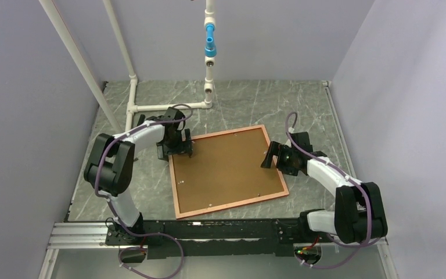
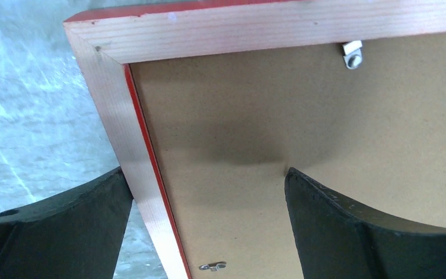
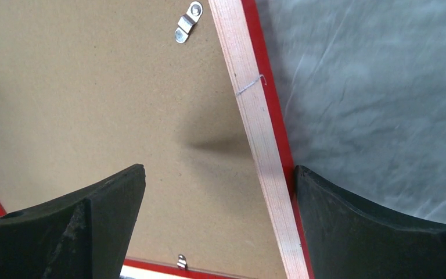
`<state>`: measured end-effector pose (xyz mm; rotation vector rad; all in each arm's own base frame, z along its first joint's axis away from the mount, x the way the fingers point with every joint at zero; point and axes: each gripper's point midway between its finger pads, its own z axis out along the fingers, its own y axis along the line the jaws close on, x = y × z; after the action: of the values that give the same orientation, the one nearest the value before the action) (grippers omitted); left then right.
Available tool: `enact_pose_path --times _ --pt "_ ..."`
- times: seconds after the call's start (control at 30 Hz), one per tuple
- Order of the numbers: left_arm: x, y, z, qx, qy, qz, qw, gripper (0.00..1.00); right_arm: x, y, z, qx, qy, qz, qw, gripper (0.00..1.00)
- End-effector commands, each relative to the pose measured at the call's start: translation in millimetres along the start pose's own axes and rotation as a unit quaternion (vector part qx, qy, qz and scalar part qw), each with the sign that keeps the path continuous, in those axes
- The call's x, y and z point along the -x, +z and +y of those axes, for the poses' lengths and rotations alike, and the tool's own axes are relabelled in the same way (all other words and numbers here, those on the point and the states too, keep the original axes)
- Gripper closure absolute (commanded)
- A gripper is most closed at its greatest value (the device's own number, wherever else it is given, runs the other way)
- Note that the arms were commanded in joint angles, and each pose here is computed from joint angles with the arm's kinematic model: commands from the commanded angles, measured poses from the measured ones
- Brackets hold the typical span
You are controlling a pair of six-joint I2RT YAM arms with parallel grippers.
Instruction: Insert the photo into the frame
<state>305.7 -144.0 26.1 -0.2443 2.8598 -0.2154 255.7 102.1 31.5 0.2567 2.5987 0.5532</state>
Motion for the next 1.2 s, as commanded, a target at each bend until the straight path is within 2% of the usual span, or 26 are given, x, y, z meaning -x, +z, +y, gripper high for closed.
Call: enact_pose_path --times 0.0,0.13,0.33,0.5,0.63,0.83,1.03,1.17 --pt "13.6 -16.7 -41.0 -0.052 0.031 0.001 0.998 0.02 -73.5 -15.8 19.0 0.028 0.073 0.146 0.986 0.01" --pt "16.7 -28.8 -18.8 0.008 0.037 0.008 0.999 0.00 -52.2 -14.7 16.0 -0.003 0.058 0.133 0.989 0.00" --pt "8.5 -44.6 -14.5 -0.007 0.026 0.007 1.000 0.01 5.8 3.8 14.5 -0.052 0.028 0.112 0.992 0.00" --pt "-13.0 -35.0 -17.1 -0.033 0.011 0.035 0.999 0.00 35.9 23.5 27.1 -0.037 0.015 0.124 0.991 0.01" --pt "-22.9 -34.6 -7.6 -0.013 0.000 0.045 0.999 0.01 30.4 26.4 31.1 -0.023 0.015 0.137 0.990 0.00" --pt "-33.8 -42.3 14.1 0.035 0.007 0.053 0.998 0.01 -11.9 15.7 22.6 -0.016 0.026 0.166 0.986 0.01" --pt "-34.7 -62.7 25.4 0.051 0.015 0.027 0.998 0.01 -42.2 0.2 20.4 -0.014 0.039 0.172 0.984 0.01" --pt "-32.8 -75.1 43.2 0.087 0.021 0.005 0.996 0.01 -37.8 -6.5 13.6 -0.040 0.034 0.155 0.987 0.00"
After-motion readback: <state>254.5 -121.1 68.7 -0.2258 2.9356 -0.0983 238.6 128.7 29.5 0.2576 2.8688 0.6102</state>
